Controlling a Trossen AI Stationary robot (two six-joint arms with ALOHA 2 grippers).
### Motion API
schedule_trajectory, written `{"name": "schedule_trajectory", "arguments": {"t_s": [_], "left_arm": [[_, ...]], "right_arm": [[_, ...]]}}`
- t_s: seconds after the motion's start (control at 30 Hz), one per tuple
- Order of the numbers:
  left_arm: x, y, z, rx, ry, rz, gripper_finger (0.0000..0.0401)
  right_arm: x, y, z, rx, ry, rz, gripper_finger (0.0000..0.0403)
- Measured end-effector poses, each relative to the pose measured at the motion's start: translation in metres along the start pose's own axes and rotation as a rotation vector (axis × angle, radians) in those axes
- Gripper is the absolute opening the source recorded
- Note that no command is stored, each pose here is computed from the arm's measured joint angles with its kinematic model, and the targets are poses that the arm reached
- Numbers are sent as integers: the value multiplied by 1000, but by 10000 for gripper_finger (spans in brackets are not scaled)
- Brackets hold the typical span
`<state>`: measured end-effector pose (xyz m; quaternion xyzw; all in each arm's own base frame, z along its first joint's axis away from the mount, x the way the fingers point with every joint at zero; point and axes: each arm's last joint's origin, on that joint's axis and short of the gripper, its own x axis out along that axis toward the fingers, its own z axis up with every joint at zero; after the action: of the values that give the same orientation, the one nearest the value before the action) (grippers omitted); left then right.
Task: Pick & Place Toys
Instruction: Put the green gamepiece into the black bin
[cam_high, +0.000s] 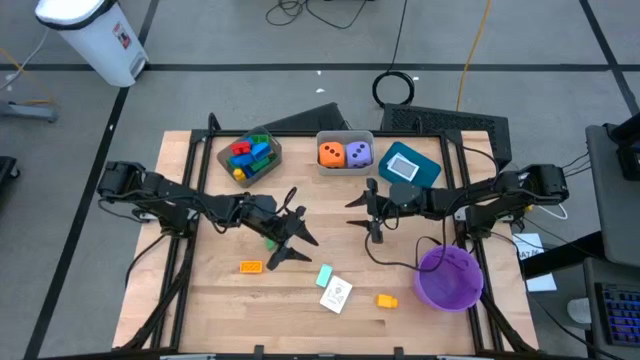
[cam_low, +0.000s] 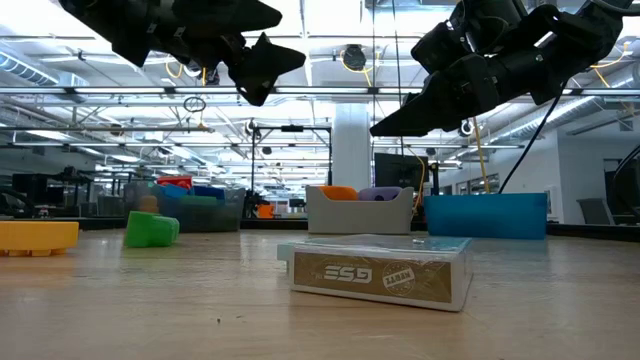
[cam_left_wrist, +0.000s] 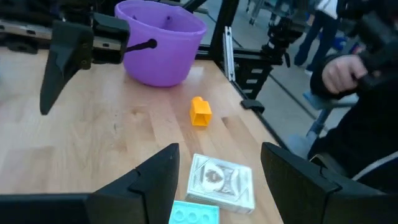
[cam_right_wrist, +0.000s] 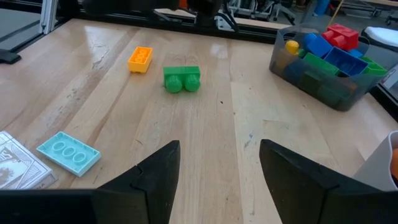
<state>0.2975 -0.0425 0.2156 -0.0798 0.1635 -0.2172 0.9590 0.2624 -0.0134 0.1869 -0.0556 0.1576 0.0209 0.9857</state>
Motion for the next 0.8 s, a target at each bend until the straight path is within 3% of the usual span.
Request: {"name": "schedule_trajectory", "arguments": {"t_s": [0.23,0.8], "left_arm": [[-2,5,5,-135,-45,9,232],[-4,3,21,-329,-203,-49,232]], "right_arm": [[0,0,0,0,0,0,212],[0,0,0,1,0,3,212]]}}
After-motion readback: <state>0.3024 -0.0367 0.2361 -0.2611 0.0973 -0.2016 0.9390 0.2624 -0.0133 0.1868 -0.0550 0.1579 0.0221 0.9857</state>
